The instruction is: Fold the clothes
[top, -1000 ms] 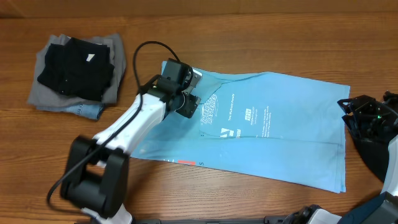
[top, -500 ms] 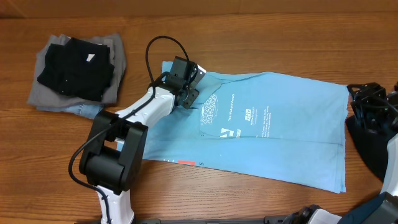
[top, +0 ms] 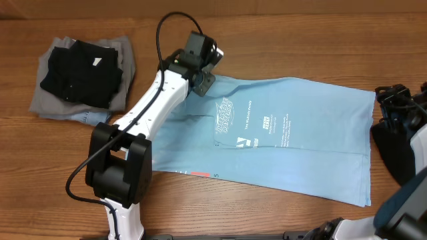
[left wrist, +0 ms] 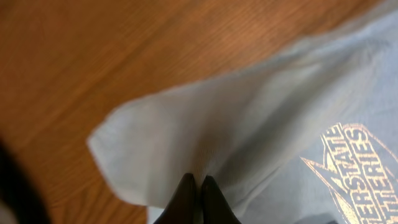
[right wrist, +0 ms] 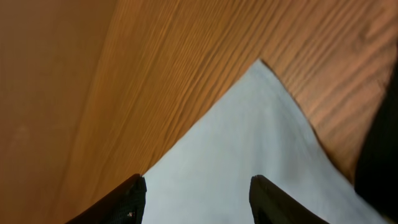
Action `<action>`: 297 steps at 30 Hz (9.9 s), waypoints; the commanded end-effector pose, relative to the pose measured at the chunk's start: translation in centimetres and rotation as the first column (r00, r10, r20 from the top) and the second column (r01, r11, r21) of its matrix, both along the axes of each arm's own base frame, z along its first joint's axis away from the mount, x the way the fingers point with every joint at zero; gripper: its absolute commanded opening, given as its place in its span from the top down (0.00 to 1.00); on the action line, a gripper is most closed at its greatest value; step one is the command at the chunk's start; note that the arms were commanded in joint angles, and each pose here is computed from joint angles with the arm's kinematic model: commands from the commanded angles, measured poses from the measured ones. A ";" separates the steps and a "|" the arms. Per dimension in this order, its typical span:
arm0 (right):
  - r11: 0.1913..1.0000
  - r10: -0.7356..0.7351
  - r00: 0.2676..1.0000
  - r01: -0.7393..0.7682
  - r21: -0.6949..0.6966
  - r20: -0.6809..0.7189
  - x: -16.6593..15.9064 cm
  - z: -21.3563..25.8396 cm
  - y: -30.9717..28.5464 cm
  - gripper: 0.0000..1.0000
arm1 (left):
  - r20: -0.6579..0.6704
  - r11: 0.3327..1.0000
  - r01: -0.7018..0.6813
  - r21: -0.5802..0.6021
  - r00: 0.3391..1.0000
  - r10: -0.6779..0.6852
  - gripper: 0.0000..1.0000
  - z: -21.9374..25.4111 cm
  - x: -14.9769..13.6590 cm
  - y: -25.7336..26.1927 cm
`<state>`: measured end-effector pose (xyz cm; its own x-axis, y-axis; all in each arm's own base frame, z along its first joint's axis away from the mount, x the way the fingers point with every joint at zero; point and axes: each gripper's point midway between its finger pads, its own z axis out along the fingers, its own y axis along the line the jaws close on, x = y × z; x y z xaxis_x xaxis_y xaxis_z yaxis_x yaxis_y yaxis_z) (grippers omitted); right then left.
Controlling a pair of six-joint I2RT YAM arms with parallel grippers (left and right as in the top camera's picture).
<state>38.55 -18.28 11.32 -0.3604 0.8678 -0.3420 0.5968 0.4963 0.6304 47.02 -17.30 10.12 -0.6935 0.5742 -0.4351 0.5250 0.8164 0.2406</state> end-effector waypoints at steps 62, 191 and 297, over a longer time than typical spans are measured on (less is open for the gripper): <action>0.965 0.089 0.990 -0.113 -0.237 -0.111 3.7 -1.8 -0.4 0.96 | -0.190 0.983 -0.172 0.059 0.965 0.180 0.95 4.5 -5.3 4.3; 0.967 0.251 0.894 -0.249 0.054 -0.372 -11.5 4.6 10.3 0.32 | -0.651 0.951 -0.308 -0.029 0.728 0.217 0.54 -8.2 -21.5 3.6; 0.951 0.291 0.944 -0.268 0.154 -0.154 -10.4 2.1 9.6 0.47 | -0.736 0.969 -0.245 -0.045 0.664 0.133 0.32 -5.4 -23.8 2.1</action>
<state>28.33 -8.96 13.84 -0.6306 0.7621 -0.1471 0.5581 0.5769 0.5965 23.84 -14.43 5.35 -0.9303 0.2985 0.2131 0.2337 0.9302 -0.2830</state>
